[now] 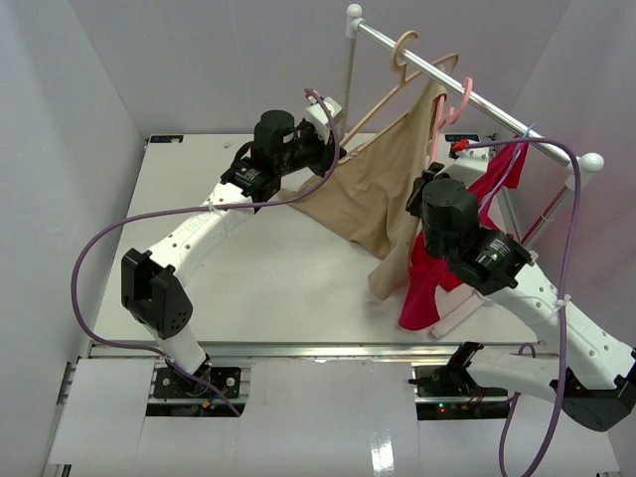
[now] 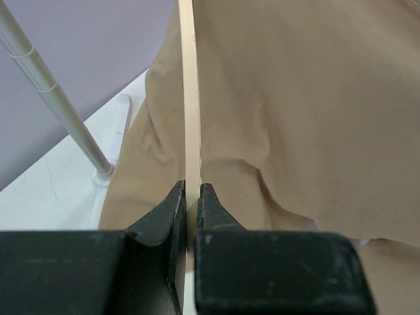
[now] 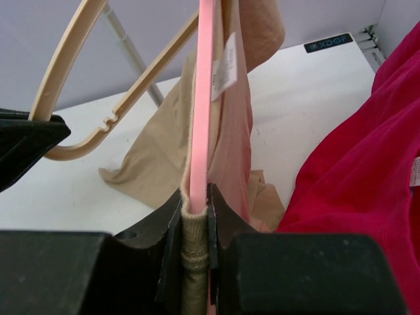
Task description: Place the t-shirt on the hanger
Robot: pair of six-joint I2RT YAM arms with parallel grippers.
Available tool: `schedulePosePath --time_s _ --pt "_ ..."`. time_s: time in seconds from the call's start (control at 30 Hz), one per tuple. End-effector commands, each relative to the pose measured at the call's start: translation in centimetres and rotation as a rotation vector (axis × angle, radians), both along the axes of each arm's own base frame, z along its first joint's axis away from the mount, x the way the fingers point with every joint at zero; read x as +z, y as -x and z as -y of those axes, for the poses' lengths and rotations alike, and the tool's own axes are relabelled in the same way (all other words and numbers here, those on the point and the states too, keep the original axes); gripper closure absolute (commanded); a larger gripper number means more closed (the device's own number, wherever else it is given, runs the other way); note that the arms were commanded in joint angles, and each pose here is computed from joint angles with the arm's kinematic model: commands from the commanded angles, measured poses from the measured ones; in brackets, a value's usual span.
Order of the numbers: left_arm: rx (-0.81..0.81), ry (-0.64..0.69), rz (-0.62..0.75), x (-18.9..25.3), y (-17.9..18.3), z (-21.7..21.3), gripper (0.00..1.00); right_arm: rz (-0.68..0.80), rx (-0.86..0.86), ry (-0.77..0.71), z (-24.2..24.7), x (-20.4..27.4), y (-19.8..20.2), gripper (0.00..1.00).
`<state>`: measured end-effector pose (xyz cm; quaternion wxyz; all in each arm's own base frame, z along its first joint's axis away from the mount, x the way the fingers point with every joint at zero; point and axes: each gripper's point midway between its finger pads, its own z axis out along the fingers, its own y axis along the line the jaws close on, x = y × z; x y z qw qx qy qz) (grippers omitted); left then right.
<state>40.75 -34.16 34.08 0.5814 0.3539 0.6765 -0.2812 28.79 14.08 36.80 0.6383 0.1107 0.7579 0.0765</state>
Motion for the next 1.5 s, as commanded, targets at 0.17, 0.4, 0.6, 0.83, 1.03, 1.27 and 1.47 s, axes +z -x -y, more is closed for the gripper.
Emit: schedulePosePath --time_s 0.17,0.4,0.6,0.83,1.03,1.27,1.47 --pt "-0.051 -0.01 -0.013 -0.1 0.8 0.4 0.91 0.174 -0.221 -0.089 3.3 4.8 -0.7 0.92" --pt "-0.082 -0.007 -0.007 0.0 1.3 0.7 0.91 0.152 -0.287 -0.097 3.7 2.8 -1.2 0.92" --pt "-0.131 -0.003 -0.009 -0.4 1.9 1.2 0.88 0.124 -0.328 -0.107 4.1 1.1 -1.5 0.92" --pt "-0.128 -0.008 -0.004 -0.6 2.0 1.0 0.87 0.098 -0.371 -0.109 4.9 0.3 -2.7 0.92" --pt "-0.127 -0.011 0.001 -0.6 2.1 0.9 0.85 0.088 -0.378 -0.106 4.9 -0.2 -3.1 0.92" --pt "-0.122 -0.017 0.006 -0.7 2.0 0.8 0.75 0.088 -0.342 -0.104 4.6 0.6 -3.1 0.43" --pt "-0.109 -0.01 0.008 0.2 2.0 0.6 0.5 0.077 -0.238 -0.072 4.3 2.4 -2.1 0.07"
